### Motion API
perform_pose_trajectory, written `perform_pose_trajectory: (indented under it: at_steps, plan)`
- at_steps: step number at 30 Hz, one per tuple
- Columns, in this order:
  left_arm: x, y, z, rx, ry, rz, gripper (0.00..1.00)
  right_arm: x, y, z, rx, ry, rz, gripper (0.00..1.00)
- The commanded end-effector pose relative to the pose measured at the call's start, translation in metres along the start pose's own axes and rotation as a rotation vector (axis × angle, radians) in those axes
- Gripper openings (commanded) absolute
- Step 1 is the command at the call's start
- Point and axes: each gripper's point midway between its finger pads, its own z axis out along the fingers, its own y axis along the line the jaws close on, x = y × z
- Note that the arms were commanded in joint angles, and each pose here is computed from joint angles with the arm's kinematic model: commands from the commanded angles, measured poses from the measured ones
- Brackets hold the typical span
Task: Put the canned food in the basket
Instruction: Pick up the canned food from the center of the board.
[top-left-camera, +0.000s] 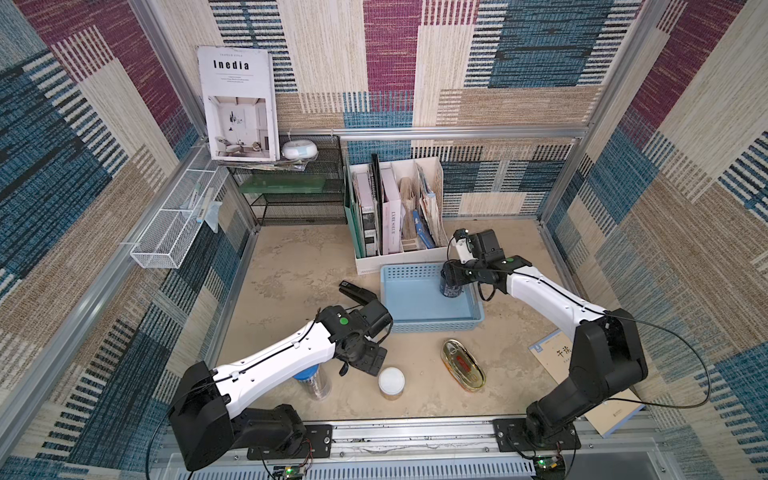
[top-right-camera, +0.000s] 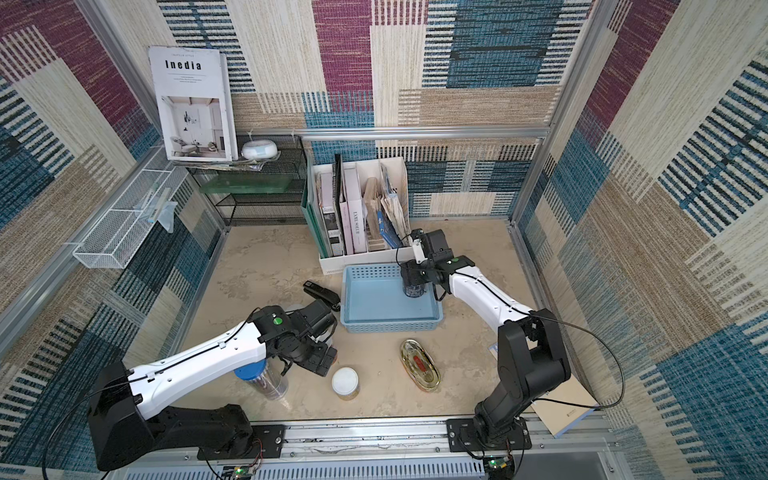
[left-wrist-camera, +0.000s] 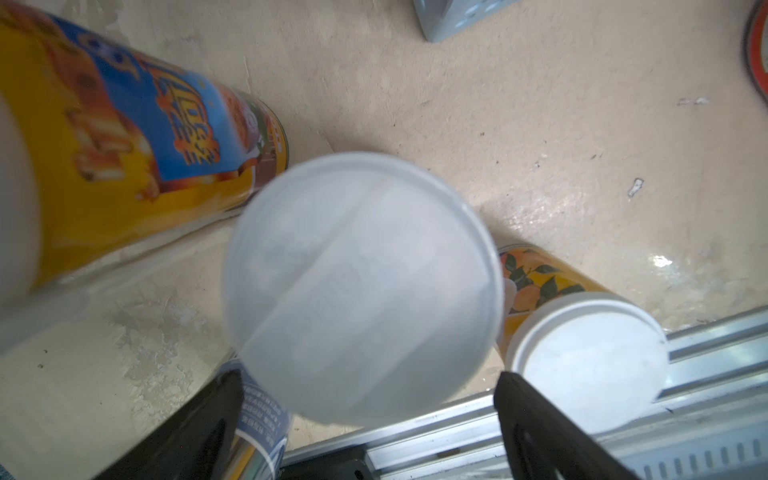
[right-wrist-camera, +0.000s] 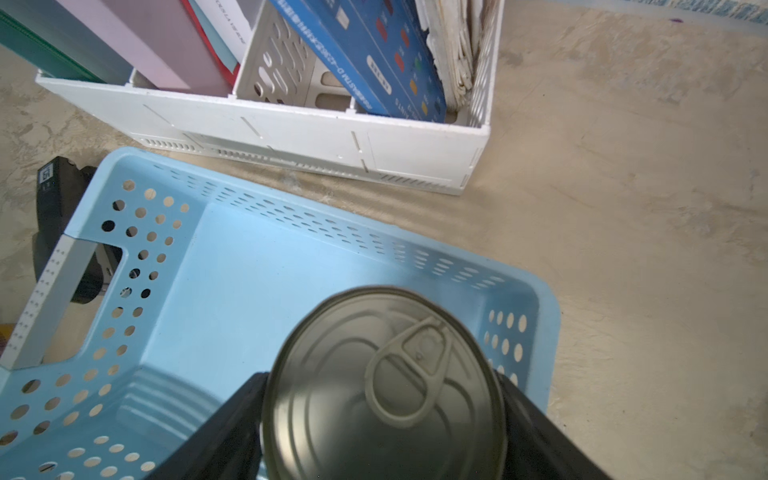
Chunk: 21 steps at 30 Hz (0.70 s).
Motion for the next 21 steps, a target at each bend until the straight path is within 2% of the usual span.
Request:
perform_pose_trajectory:
  at_steps: [1, 7, 14, 18, 21]
  plan:
    - [-0.014, 0.000, 0.004, -0.026, -0.035, -0.002, 0.99, -0.020, 0.005, -0.007, -0.024, -0.070, -0.006, 0.82]
    - [-0.029, 0.003, 0.015, -0.089, -0.052, -0.001, 0.99, -0.019, 0.005, -0.008, -0.024, -0.063, -0.014, 0.82]
    - [-0.046, -0.002, 0.021, -0.101, -0.075, 0.003, 0.99, -0.015, 0.004, -0.010, -0.018, -0.059, -0.023, 0.82]
    - [-0.048, -0.002, 0.022, -0.107, -0.077, 0.008, 0.83, -0.012, 0.003, -0.010, -0.012, -0.051, -0.031, 0.82]
    - [-0.044, -0.001, 0.025, -0.108, -0.064, 0.012, 0.75, -0.009, 0.003, -0.012, -0.013, -0.049, -0.031, 0.82]
